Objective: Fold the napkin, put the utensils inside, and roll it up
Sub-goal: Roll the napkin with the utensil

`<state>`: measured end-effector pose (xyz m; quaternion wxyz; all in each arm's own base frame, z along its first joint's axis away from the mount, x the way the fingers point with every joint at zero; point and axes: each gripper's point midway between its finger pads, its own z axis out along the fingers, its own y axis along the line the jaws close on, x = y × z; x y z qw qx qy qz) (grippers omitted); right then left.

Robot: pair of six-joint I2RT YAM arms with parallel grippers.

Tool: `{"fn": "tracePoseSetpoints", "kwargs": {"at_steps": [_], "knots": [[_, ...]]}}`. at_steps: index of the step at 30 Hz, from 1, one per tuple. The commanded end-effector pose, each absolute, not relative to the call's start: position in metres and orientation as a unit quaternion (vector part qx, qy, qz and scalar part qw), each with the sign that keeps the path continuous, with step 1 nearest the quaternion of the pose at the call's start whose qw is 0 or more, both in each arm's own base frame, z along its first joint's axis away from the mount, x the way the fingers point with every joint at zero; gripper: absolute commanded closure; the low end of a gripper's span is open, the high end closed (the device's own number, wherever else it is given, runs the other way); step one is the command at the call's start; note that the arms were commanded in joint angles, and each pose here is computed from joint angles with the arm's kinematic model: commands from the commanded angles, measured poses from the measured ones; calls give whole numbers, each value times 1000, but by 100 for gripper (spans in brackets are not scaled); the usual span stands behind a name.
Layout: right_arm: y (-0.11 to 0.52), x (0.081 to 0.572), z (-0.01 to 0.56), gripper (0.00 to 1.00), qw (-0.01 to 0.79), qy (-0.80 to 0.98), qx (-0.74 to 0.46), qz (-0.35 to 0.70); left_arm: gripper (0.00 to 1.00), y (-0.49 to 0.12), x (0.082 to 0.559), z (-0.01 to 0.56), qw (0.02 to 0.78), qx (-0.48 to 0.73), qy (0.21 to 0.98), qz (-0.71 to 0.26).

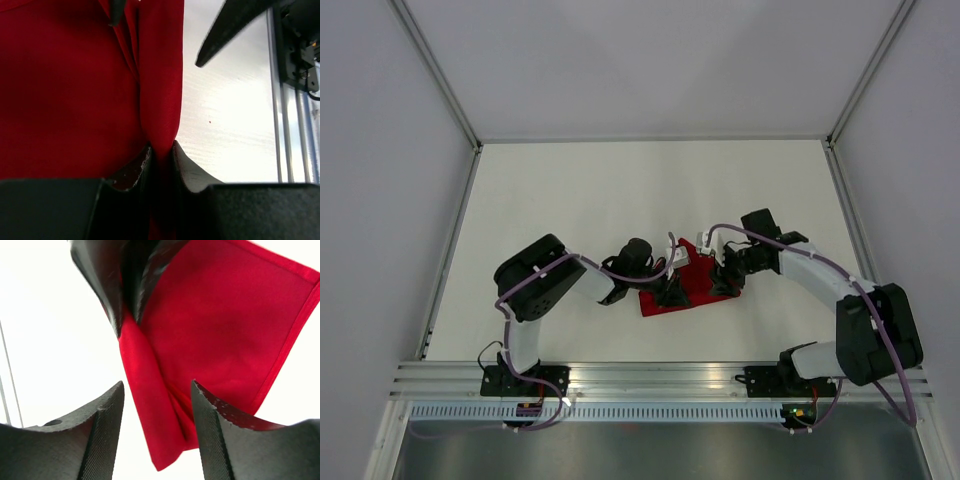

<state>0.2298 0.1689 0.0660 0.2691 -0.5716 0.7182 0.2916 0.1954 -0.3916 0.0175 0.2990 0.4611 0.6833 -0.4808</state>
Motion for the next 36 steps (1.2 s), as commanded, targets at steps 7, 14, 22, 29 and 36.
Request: {"fn": "tracePoseSetpoints", "kwargs": {"at_steps": [7, 14, 22, 29, 36], "knots": [[188, 231, 57, 33, 376, 654, -632, 178, 98, -368, 166, -26, 160, 427, 735, -503], [205, 210, 39, 33, 342, 641, -660, 192, 98, -368, 168, -27, 148, 420, 740, -505], [203, 198, 21, 37, 309, 646, -669, 198, 98, -373, 173, -19, 149, 420, 737, -508], [199, 195, 11, 54, 292, 654, -670, 196, 92, -378, 178, -7, 158, 419, 734, -511], [195, 190, 1, 81, 267, 662, -671, 199, 67, -380, 193, 14, 200, 410, 736, -500]]}}
